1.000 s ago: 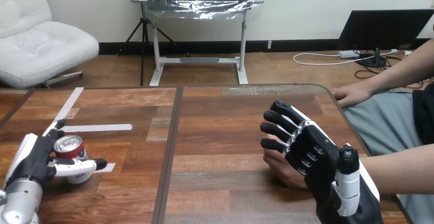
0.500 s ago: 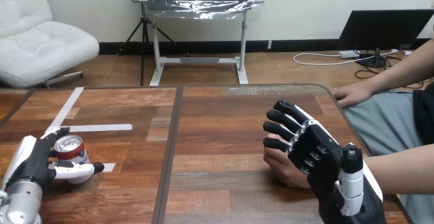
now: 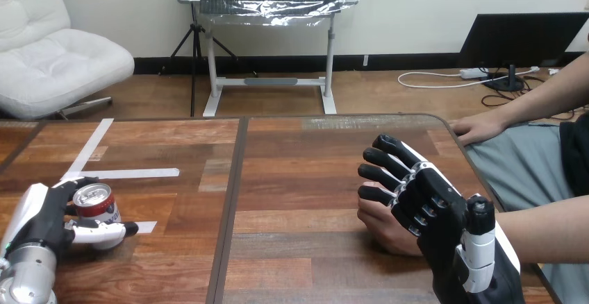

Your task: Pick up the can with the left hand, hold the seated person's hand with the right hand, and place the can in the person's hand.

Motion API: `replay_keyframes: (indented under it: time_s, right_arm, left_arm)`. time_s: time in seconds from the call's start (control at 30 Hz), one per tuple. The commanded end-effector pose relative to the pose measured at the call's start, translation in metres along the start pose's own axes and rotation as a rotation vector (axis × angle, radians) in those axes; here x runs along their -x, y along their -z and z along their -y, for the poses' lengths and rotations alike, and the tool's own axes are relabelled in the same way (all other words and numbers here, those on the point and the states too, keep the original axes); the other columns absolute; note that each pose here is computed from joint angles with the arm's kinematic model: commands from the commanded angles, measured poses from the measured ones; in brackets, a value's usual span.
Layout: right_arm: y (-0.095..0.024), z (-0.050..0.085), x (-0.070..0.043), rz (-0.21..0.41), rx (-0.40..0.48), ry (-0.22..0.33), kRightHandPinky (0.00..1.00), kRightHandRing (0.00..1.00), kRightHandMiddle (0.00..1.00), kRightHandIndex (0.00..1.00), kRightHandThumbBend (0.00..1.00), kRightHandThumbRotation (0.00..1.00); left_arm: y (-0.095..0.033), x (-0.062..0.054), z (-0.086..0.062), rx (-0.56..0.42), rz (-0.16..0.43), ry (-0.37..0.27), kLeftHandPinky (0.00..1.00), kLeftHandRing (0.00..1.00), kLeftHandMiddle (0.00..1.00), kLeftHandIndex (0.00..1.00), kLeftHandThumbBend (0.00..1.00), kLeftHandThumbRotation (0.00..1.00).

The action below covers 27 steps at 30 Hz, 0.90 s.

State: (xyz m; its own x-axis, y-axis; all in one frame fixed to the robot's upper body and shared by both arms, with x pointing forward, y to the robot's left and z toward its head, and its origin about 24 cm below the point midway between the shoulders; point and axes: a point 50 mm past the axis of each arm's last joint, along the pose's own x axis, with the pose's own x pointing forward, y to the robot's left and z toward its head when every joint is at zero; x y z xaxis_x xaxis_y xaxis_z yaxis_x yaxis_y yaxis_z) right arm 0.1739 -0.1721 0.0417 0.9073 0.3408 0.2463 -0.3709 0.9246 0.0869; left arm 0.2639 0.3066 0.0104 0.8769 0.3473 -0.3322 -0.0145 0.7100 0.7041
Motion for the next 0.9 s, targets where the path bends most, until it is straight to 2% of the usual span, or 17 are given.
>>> replay_keyframes:
  time_s: [0.0, 0.3, 0.87]
  right_arm:
    - [-0.0128, 0.0001, -0.0141, 0.084, 0.029, -0.026, 0.81, 0.86, 0.88, 0.89, 0.93, 1.0]
    - [-0.013, -0.0001, -0.0145, 0.078, 0.035, -0.021, 0.81, 0.86, 0.88, 0.88, 0.95, 1.0]
    - [-0.013, 0.0002, -0.0155, 0.086, 0.028, -0.025, 0.81, 0.86, 0.88, 0.88, 0.94, 1.0]
  left_arm:
    - [-0.0363, -0.008, -0.0223, -0.035, 0.11, -0.09, 0.72, 0.8, 0.82, 0.8, 0.8, 0.0]
    - [-0.0368, -0.0094, -0.0239, -0.077, 0.11, -0.114, 0.7, 0.77, 0.79, 0.76, 0.81, 0.0]
    - [-0.0396, -0.0097, -0.0256, -0.086, 0.103, -0.133, 0.69, 0.77, 0.78, 0.73, 0.8, 0.0]
